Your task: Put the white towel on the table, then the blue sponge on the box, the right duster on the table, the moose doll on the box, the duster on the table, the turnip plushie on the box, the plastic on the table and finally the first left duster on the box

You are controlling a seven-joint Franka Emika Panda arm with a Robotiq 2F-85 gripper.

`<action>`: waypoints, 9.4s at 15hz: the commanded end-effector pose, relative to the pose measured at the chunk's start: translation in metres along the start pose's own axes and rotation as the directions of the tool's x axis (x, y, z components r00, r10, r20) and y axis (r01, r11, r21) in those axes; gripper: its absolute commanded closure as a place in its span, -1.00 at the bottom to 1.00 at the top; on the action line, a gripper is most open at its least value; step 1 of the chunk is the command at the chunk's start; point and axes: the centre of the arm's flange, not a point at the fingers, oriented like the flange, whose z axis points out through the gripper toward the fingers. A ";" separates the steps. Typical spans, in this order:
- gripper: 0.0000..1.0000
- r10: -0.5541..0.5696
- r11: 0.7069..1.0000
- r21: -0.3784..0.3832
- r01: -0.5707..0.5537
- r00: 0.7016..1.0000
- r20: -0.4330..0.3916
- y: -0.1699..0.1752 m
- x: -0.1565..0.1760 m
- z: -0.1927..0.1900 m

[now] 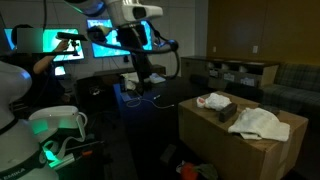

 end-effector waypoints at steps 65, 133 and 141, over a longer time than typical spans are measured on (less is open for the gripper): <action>0.74 0.018 0.979 -0.203 -0.029 0.998 -0.060 0.111 0.248 0.150; 0.66 0.097 0.983 -0.165 -0.075 0.987 0.125 0.097 0.147 0.447; -0.65 0.192 0.968 -0.182 -0.171 0.976 0.104 0.141 0.146 0.424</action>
